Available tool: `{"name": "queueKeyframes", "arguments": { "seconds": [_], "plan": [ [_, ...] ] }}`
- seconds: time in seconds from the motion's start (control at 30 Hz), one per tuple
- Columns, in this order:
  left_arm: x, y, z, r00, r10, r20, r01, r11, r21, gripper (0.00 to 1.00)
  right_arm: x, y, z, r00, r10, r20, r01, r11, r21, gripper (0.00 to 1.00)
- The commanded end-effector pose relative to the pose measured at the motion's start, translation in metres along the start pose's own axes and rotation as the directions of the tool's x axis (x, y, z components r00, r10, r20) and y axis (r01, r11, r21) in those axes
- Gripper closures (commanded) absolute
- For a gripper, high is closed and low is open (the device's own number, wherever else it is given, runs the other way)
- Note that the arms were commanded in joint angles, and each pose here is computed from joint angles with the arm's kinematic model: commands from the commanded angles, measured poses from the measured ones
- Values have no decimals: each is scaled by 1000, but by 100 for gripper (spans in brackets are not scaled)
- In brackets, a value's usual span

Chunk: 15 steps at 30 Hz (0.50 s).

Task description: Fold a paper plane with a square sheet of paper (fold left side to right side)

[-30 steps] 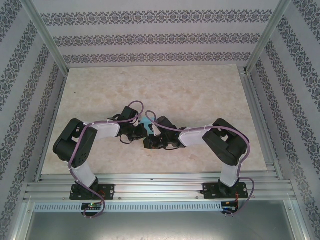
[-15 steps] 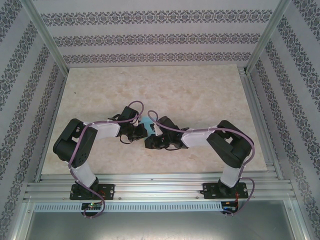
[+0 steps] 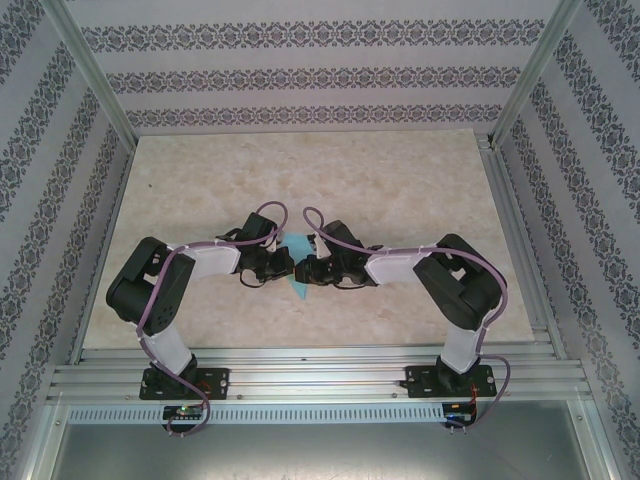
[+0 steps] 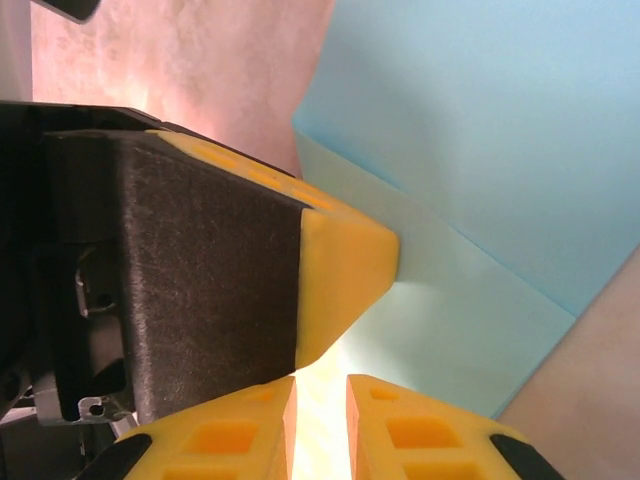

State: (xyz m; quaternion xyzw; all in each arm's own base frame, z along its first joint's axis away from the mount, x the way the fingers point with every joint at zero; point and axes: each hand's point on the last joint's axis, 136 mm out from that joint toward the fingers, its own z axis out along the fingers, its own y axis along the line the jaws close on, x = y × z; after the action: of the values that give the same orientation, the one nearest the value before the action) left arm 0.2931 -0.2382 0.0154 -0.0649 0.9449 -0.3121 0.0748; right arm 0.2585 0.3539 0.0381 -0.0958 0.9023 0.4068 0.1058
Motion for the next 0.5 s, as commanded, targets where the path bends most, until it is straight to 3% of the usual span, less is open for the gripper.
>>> {"name": "queueKeyframes", "arguments": {
  "seconds": [0.0,0.2,0.47],
  "plan": [
    [18,36,13,999,-29,-43,23,993,-119,93,-12,-3,7,1000,-18,23,18,1000,3,80],
    [18,35,12,999,-27,-41,22,993,-116,93,-4,-17,13,1000,9,3,-9,999,31,84],
    [9,19,-1,1000,0,-9,-1,997,-81,90,12,-48,18,997,52,-57,-41,985,167,90]
  ]
}}
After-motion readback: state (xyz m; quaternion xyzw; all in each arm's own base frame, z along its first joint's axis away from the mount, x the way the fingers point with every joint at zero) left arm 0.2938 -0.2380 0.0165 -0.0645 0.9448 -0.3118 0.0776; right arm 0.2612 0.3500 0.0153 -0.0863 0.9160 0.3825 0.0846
